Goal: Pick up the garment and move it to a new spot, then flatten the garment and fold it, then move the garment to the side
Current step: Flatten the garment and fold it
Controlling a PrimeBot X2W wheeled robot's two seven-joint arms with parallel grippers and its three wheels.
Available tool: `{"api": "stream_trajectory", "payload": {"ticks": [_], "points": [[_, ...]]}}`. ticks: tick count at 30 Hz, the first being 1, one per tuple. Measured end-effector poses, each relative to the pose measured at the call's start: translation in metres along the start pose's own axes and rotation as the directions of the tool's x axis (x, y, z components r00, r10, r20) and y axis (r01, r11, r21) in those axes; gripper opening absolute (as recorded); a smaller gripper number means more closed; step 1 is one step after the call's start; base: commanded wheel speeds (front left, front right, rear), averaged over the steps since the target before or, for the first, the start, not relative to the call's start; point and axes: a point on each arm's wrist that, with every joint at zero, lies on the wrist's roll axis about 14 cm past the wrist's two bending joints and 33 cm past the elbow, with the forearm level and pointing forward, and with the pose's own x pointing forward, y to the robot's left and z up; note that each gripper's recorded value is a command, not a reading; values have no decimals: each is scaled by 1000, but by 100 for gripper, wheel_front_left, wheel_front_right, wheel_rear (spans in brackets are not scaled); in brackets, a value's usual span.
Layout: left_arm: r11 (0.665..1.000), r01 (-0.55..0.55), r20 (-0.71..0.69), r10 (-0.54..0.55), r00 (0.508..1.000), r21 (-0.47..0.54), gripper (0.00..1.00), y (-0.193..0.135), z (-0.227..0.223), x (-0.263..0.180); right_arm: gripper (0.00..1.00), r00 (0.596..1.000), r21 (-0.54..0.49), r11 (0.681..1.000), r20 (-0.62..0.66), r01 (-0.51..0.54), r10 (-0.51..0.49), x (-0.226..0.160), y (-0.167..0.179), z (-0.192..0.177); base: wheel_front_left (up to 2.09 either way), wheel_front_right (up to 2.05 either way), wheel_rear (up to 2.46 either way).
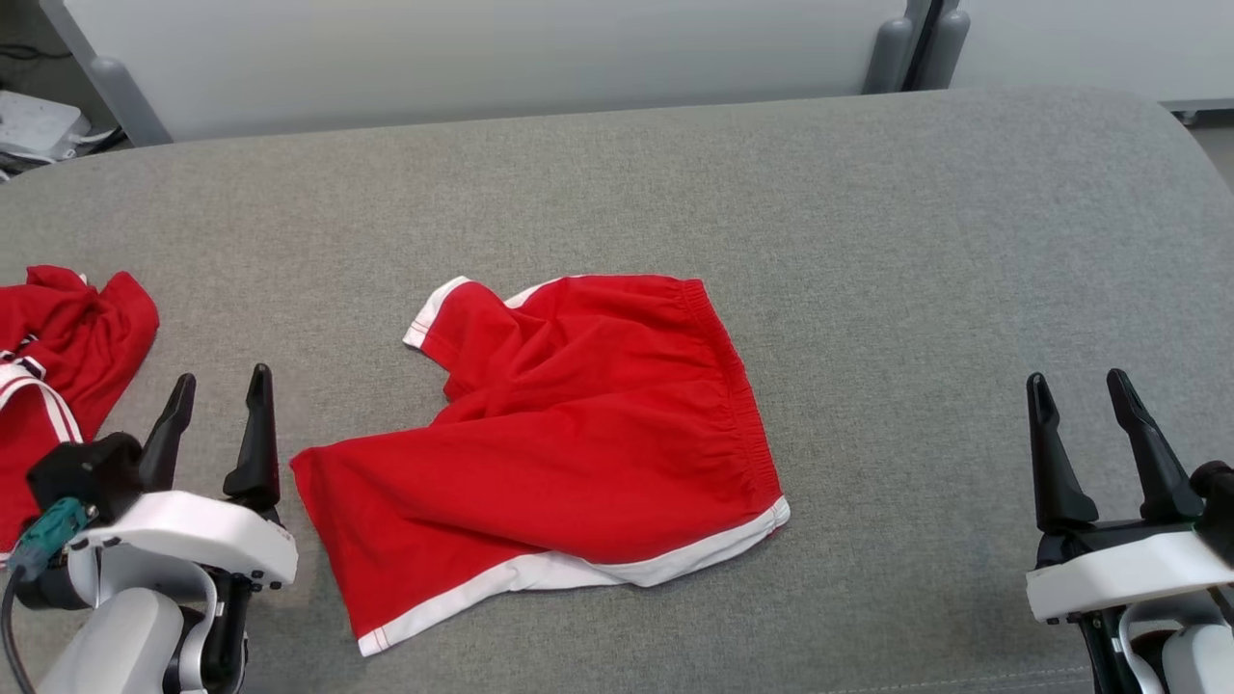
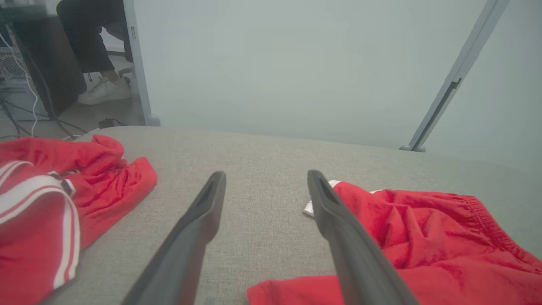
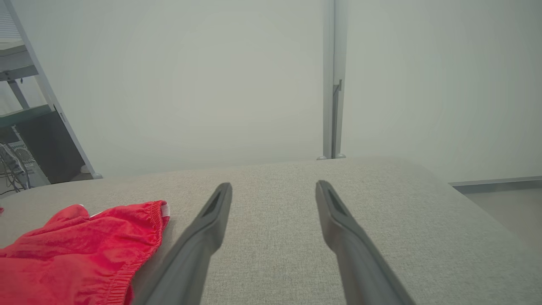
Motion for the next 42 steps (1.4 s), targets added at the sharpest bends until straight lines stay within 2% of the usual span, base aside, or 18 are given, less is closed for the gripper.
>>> {"api": "stream_trajectory", "payload": {"ticks": [11,23,33,42], "points": [[998,-20,206,6,978,66,100,-6,62,-63,100,996,-62,995,7,-83,84,-11,22,8,0,0,0],[992,-105,152,93,984,75,100,15,39,-112,100,989,-76,987,-44,-144,141,-37,45,-6,0,0,0],[993,-92,153,80,985,78,100,11,38,-116,100,987,-65,987,-67,-148,144,-50,53,-12,0,0,0],[993,-93,127,83,988,75,100,13,29,-119,100,984,-55,985,-78,-163,158,-46,59,-16,0,0,0]]}}
